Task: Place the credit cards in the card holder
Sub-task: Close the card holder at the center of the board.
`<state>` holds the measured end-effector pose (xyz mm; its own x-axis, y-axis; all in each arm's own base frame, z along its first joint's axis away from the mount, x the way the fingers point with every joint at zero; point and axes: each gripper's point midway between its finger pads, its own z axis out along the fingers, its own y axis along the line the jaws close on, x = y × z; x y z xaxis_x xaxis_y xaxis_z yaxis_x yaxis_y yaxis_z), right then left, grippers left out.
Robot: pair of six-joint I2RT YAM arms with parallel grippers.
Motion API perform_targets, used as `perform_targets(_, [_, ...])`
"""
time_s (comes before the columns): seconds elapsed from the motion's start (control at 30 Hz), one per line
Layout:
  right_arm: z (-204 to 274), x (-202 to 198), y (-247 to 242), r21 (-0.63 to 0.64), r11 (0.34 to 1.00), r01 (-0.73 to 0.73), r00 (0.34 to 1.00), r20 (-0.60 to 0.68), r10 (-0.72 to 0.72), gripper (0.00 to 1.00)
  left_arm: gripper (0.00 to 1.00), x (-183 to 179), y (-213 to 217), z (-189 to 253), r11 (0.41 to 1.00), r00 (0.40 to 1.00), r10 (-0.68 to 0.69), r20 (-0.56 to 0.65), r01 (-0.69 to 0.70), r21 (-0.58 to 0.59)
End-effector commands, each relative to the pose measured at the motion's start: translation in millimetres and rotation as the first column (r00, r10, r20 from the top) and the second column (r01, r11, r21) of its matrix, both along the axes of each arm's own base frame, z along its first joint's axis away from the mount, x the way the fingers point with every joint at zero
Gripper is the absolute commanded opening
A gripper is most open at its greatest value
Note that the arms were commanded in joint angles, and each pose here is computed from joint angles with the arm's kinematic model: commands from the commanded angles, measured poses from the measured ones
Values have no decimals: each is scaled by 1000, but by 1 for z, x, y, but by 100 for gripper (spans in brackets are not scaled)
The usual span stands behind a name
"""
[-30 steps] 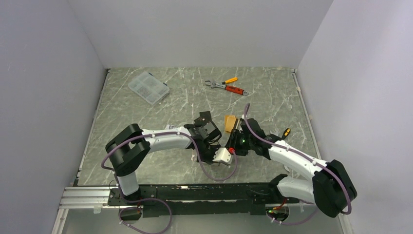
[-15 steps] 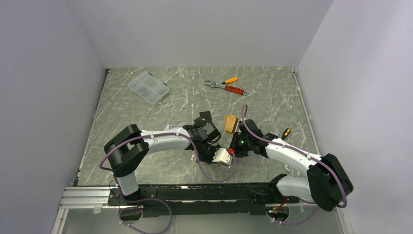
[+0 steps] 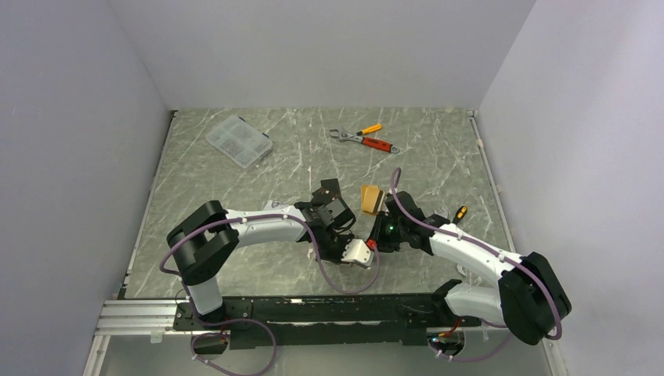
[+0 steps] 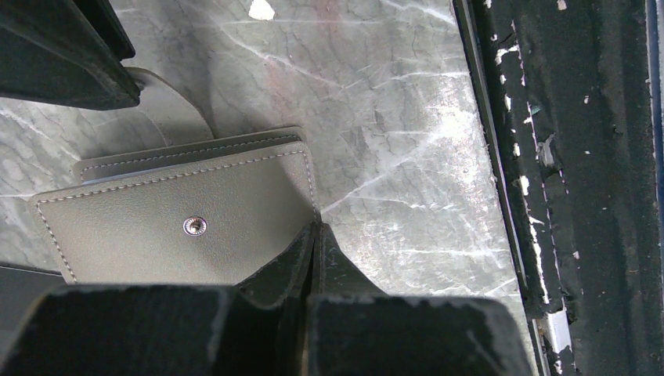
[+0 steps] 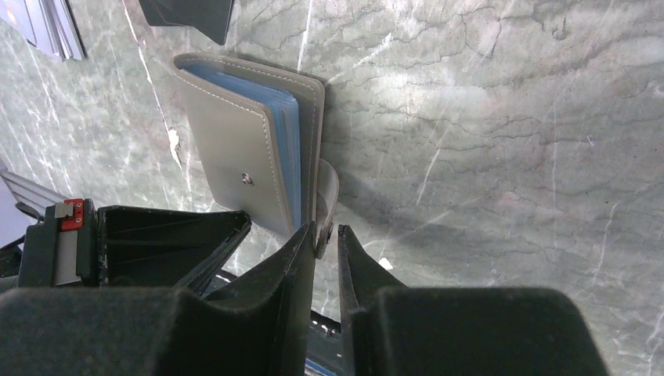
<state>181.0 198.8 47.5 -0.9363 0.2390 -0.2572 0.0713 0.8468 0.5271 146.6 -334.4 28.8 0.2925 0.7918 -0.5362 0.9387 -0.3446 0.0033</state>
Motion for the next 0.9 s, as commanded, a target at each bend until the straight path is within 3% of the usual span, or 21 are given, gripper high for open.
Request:
perform_targets(0.0, [16,12,5,26,999,25,999,43,-26,18,2,-1,15,-25,997,1000,-15,24,13,77])
perform_targets(0.3, [14,10,4,31,999,32,999,35,-34,0,2,-2,15,-26,996,1000,-21,21,19,82])
perform_targets(0.53, [18,13,11,78,997,29,998,48,-33,0,1,-2,16,-28,996,999,-25,23,23,84])
perform_targets(0.87, [26,16,45,223,971,-82,996,44,74,0,1,-3,18,-29,996,999,-41,30,38,84])
